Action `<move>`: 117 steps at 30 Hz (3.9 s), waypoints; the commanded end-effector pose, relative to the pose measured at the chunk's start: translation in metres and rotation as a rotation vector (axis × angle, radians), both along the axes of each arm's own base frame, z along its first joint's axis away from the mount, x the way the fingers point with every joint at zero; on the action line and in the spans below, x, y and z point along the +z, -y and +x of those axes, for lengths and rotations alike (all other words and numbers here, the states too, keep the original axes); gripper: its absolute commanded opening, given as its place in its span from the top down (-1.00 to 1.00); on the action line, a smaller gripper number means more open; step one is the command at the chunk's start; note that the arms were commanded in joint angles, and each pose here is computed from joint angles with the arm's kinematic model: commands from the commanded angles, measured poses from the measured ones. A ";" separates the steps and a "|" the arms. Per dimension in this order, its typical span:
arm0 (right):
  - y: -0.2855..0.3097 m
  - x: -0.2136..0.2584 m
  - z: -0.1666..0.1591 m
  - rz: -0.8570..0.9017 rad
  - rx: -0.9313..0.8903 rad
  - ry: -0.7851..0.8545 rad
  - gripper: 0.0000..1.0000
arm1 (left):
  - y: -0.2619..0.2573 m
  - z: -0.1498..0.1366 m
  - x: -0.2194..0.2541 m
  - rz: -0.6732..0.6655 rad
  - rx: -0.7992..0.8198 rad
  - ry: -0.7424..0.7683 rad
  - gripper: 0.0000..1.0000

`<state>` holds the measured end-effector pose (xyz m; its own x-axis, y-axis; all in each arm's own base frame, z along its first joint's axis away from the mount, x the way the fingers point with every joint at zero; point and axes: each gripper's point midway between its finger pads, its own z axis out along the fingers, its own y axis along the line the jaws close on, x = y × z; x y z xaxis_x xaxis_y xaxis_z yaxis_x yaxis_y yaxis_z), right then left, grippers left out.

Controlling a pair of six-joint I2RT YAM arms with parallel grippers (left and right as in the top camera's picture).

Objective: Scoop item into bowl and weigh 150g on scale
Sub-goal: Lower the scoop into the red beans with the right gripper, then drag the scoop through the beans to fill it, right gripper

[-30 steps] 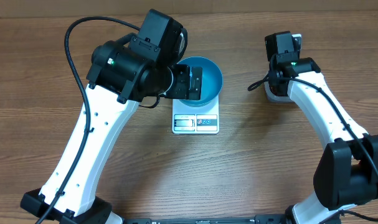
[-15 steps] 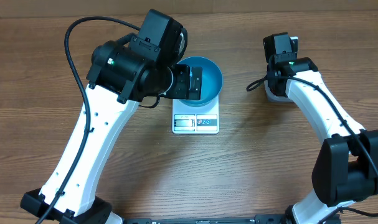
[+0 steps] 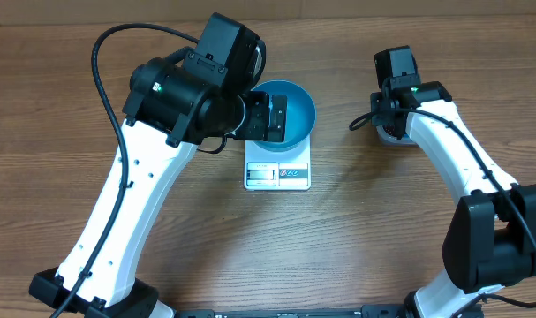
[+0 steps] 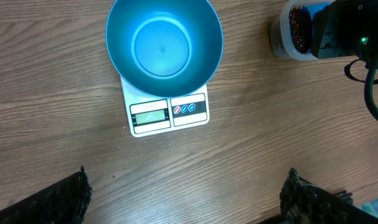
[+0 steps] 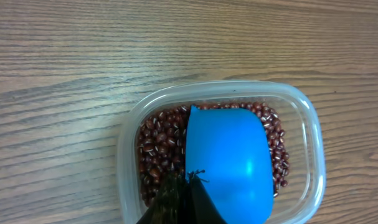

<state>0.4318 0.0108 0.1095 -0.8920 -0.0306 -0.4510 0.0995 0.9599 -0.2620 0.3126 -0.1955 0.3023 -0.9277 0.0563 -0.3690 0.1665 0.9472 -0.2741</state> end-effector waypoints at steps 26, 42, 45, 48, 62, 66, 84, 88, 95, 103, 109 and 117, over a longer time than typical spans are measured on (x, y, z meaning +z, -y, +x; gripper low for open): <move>0.019 -0.007 0.000 0.479 -0.076 -0.031 0.92 | -0.005 0.000 0.014 -0.003 -0.003 0.050 -0.99; 0.004 -0.006 -0.006 0.578 -0.077 -0.060 0.92 | -0.005 0.000 0.014 -0.003 -0.003 0.050 -1.00; 0.006 -0.006 -0.006 0.596 -0.111 -0.058 0.92 | -0.005 0.000 0.014 -0.003 -0.004 0.050 -0.99; 0.011 -0.006 -0.007 0.609 -0.143 -0.057 0.92 | -0.005 0.000 0.014 -0.003 -0.003 0.050 -0.99; 0.022 -0.002 -0.016 0.751 -0.180 -0.078 0.92 | -0.005 0.000 0.014 -0.003 -0.004 0.050 -0.99; 0.023 -0.002 -0.018 0.764 -0.188 -0.088 0.92 | -0.005 0.000 0.014 -0.003 -0.003 0.050 -0.99; 0.027 0.003 -0.020 0.881 -0.291 -0.088 0.92 | -0.005 0.000 0.014 -0.003 -0.003 0.050 -0.99; 0.039 0.002 -0.023 0.886 -0.322 -0.083 0.92 | -0.005 0.000 0.014 -0.003 -0.003 0.050 -0.99; 0.041 -0.004 -0.025 0.888 -0.335 -0.102 0.92 | -0.005 0.000 0.014 -0.003 -0.003 0.050 -0.99; 0.038 -0.019 -0.024 0.916 -0.347 -0.141 0.92 | -0.005 0.000 0.014 -0.003 -0.003 0.050 -0.99; 0.040 -0.017 -0.025 0.943 -0.357 -0.140 0.92 | -0.005 0.000 0.014 -0.003 -0.003 0.050 -0.99; 0.057 -0.010 -0.029 1.030 -0.401 -0.119 0.92 | -0.005 0.000 0.014 -0.003 -0.003 0.050 -0.99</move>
<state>0.4117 -0.0473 0.1056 -0.8035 0.5890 -0.0861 0.4370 0.6819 0.5865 0.3126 -0.1956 0.3024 -0.9276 0.0563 -0.3694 0.1666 0.9471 -0.2742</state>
